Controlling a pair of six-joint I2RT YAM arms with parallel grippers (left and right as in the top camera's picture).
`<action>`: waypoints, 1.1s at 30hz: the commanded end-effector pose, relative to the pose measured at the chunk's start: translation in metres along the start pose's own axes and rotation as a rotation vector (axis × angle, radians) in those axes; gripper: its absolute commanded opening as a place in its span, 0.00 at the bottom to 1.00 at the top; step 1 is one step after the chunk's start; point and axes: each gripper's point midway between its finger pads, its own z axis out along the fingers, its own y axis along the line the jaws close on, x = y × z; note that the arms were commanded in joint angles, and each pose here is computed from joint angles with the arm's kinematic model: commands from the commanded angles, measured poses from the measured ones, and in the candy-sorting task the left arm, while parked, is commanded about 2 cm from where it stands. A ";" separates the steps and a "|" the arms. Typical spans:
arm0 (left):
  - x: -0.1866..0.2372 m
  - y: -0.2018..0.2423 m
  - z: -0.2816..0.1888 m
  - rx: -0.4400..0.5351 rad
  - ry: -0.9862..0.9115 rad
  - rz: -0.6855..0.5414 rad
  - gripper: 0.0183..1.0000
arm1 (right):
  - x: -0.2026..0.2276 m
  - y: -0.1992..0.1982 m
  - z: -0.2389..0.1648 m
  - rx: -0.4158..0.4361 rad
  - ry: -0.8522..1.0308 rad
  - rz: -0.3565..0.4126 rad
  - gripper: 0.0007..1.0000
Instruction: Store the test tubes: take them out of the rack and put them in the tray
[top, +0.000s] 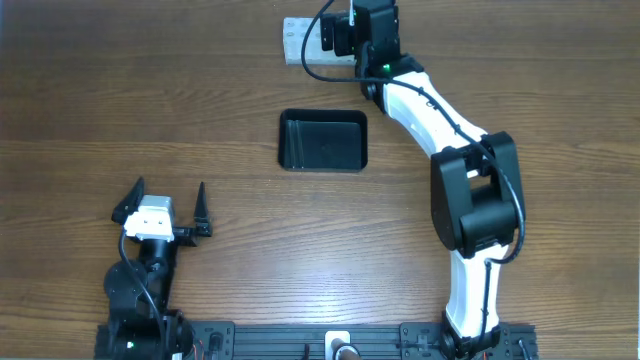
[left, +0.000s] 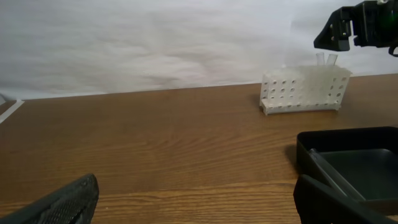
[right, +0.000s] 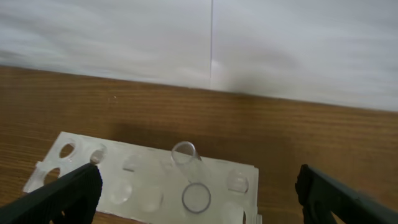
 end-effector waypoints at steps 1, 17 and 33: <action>0.001 -0.003 0.000 0.013 -0.003 -0.011 1.00 | 0.004 0.000 0.009 0.046 0.002 0.037 0.99; 0.001 -0.003 0.000 0.013 -0.003 -0.011 1.00 | 0.014 -0.004 0.012 0.125 0.017 0.019 0.99; 0.001 -0.003 0.000 0.013 -0.003 -0.011 1.00 | 0.030 -0.001 0.017 0.147 0.053 -0.016 0.81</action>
